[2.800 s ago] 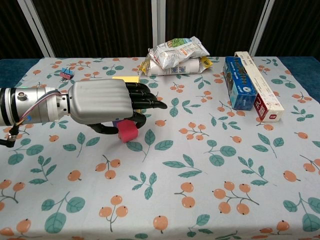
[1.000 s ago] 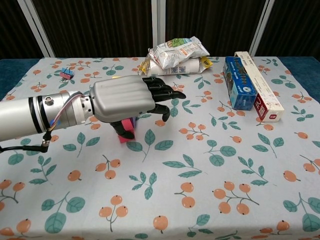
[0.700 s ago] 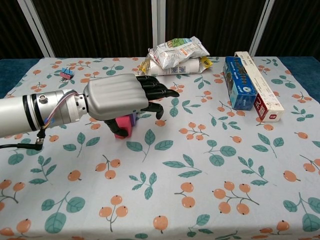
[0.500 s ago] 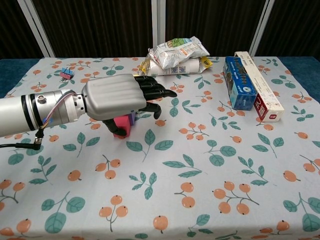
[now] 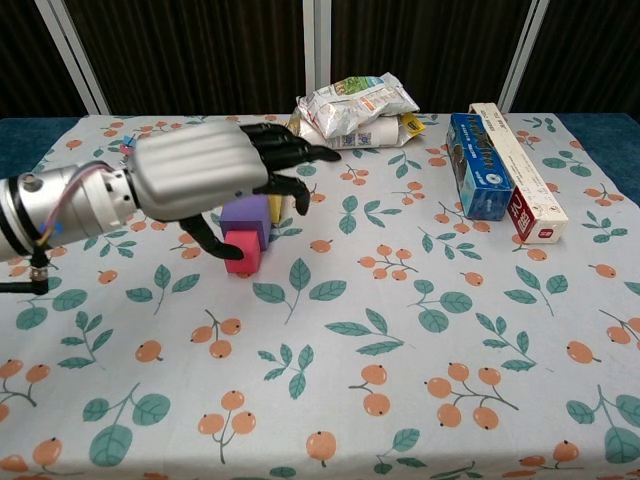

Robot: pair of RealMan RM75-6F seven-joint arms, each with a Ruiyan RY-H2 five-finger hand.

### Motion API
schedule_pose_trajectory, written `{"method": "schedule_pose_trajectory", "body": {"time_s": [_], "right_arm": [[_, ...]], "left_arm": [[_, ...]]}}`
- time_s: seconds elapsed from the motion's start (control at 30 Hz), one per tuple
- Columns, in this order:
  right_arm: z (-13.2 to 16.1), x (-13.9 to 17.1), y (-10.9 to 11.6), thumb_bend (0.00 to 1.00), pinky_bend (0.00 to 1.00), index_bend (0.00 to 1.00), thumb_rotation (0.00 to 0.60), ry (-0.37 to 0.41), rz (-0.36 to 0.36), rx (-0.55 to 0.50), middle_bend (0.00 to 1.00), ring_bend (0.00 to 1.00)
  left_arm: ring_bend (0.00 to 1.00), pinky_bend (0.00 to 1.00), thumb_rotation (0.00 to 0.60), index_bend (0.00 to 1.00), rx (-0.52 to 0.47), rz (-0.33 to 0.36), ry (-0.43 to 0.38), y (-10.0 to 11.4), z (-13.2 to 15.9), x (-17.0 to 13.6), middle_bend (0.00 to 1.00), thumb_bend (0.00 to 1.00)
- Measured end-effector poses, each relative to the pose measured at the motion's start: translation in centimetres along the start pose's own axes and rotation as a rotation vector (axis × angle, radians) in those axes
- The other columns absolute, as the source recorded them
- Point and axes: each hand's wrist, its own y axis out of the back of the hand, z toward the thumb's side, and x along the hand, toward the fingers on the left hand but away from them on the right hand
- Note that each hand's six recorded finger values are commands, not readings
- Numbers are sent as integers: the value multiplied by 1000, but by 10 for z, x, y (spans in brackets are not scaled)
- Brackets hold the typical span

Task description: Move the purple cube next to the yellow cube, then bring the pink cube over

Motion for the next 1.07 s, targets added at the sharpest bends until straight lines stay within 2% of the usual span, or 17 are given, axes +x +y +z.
{"method": "schedule_pose_trajectory", "body": {"time_s": [0.13, 0.3, 0.5, 0.57, 0.67, 0.87, 1.07], "right_arm": [[-1, -2, -1, 26, 0, 0, 600, 0, 7, 0, 38, 0], [-3, -6, -4, 26, 0, 0, 600, 3, 28, 0, 38, 0], [-3, -17, -9, 26, 0, 0, 600, 16, 63, 8, 37, 0], [-2, -21, -10, 26, 0, 0, 600, 24, 65, 12, 37, 0], [1, -24, -12, 26, 0, 0, 600, 33, 68, 15, 36, 0], [5, -25, -16, 26, 0, 0, 600, 40, 68, 21, 36, 0], [6, -19, -20, 26, 0, 0, 600, 27, 70, 33, 36, 0]], "left_arm": [[109, 135, 600, 370, -102, 71, 149, 19, -30, -27, 122, 92], [109, 135, 600, 332, -211, 105, 427, 31, -84, -78, 121, 93], [110, 136, 600, 301, -300, 72, 794, 33, -136, -175, 121, 93], [110, 135, 600, 292, -300, 48, 903, 34, -142, -211, 121, 93], [110, 135, 600, 284, -303, 13, 1022, 33, -138, -253, 121, 93], [110, 135, 600, 282, -318, -37, 1154, 34, -110, -304, 121, 93], [110, 135, 600, 282, -322, -40, 1206, 46, -91, -326, 121, 93]]}}
